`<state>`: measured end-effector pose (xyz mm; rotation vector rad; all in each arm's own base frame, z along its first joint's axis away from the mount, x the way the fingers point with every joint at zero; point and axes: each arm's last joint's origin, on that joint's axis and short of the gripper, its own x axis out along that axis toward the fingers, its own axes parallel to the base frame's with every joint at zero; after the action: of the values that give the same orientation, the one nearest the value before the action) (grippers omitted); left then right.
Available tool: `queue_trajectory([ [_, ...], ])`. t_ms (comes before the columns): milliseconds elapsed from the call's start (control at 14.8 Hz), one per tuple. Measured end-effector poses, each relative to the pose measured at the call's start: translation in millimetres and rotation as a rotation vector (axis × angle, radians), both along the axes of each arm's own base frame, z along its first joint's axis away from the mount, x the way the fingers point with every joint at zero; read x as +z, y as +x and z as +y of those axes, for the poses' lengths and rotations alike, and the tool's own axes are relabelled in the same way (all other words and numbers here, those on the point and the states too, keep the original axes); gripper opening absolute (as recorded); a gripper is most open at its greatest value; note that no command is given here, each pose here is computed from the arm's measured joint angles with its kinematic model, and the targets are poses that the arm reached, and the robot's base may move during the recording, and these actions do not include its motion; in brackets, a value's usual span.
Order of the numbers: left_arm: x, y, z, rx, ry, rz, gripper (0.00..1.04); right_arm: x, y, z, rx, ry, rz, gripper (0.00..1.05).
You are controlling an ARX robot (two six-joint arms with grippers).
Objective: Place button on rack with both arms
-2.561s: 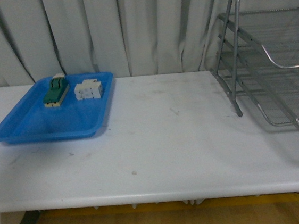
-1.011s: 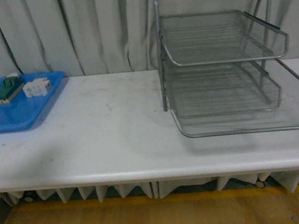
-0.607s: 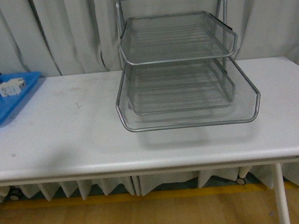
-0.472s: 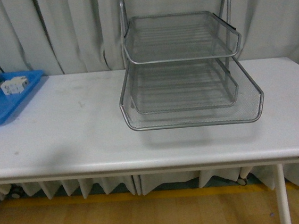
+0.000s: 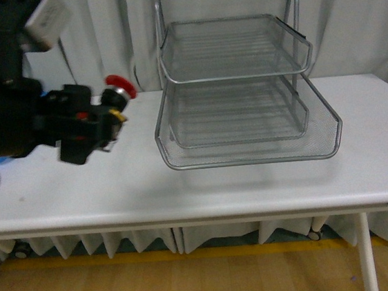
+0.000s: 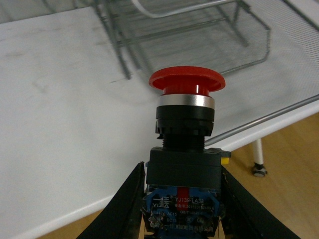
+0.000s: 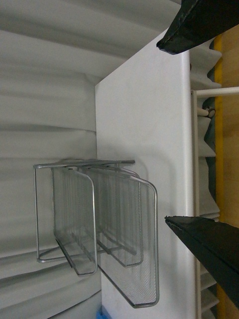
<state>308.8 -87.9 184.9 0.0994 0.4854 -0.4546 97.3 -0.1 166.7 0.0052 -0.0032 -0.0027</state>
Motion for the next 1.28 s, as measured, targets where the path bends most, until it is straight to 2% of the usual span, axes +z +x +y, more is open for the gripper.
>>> queue_trajectory([
  [135, 7.5, 21.2, -46.0, -0.071, -0.026, 0.014, 0.37, 0.0, 0.0, 0.0, 0.000, 0.000, 0.000, 0.98],
  [404, 16.9, 46.5, -94.3, -0.128, -0.014, 0.027, 0.37, 0.0, 0.0, 0.0, 0.000, 0.000, 0.000, 0.98],
  [674, 0.7, 74.3, -139.9, -0.148, 0.057, 0.077, 0.37, 0.0, 0.0, 0.0, 0.000, 0.000, 0.000, 0.98],
  [1011, -13.7, 101.4, -167.9, -0.143, 0.148, 0.096, 0.37, 0.0, 0.0, 0.0, 0.000, 0.000, 0.000, 0.98],
  [1280, -34.4, 125.8, -186.7, -0.128, 0.240, 0.145, 0.37, 0.0, 0.0, 0.0, 0.000, 0.000, 0.000, 0.98],
])
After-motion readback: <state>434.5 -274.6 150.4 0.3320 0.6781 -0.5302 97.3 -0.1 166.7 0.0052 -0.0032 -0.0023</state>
